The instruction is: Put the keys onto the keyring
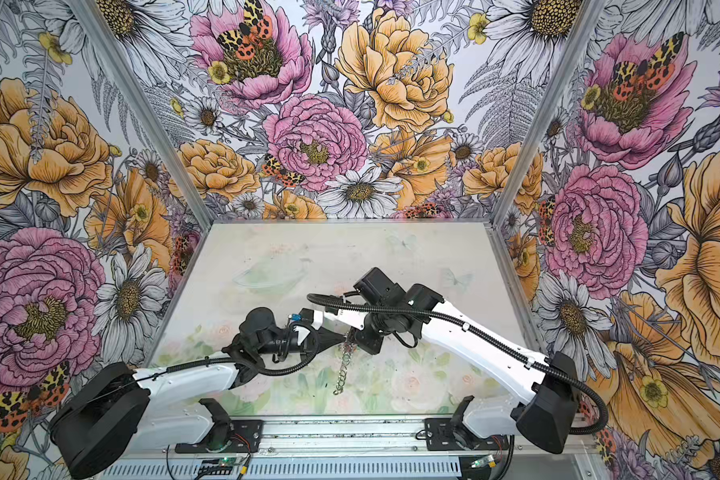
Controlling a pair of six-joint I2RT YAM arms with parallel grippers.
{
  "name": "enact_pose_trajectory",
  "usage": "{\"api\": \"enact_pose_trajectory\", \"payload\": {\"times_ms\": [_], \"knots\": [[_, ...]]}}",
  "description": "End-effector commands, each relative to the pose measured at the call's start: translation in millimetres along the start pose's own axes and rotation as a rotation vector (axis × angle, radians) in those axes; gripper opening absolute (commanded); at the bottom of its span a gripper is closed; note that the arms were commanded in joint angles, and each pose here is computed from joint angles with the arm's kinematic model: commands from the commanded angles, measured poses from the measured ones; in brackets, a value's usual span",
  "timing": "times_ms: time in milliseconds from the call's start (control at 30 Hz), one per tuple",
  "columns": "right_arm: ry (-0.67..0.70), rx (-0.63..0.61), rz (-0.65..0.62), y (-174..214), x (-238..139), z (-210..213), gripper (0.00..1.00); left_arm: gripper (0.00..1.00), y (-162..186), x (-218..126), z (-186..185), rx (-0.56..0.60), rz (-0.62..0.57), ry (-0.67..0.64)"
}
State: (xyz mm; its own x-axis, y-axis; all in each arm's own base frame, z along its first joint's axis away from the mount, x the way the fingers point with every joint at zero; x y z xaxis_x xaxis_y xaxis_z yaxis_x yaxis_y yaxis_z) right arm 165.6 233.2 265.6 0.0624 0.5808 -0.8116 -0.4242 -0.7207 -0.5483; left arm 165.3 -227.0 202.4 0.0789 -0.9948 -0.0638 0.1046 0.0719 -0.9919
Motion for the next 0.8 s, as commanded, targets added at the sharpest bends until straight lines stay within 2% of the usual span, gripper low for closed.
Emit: {"api": "enact_pose_trajectory", "payload": {"times_ms": [0,167,433,533,767], "knots": [[-0.009,-0.027,-0.121,-6.9,-18.2,2.9,0.17,0.00,-7.4,-3.9,4.8,0.028,-0.050,-0.046],[0.009,0.005,-0.165,-1.7,-24.9,-0.5,0.20,0.00,-11.8,-8.2,6.7,0.038,-0.091,-0.062],[0.020,0.021,-0.153,2.9,-13.0,-5.7,0.22,0.00,-15.6,-10.4,7.5,0.038,-0.122,-0.054],[0.037,0.016,-0.168,0.2,-12.0,-7.8,0.16,0.00,-16.7,-10.4,6.1,0.035,-0.134,-0.038],[0.021,0.025,-0.164,-2.1,-4.2,-10.2,0.13,0.00,-19.3,-11.0,3.9,0.040,-0.153,-0.017]]}}
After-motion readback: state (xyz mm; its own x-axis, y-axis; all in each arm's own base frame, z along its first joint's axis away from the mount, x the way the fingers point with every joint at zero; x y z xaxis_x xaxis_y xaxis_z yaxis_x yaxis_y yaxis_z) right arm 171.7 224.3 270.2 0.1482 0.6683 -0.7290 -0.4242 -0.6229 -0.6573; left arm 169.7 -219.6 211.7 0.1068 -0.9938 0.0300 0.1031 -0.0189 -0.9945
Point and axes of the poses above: each gripper's point midway between its finger pads, its own x axis out along the fingers, its own z axis along the line the jaws close on, y = z × x, the point moved 8 cm from there along -x, back along the fingers, and after that the axes turned 9 degrees about x, right-handed, at the moved point
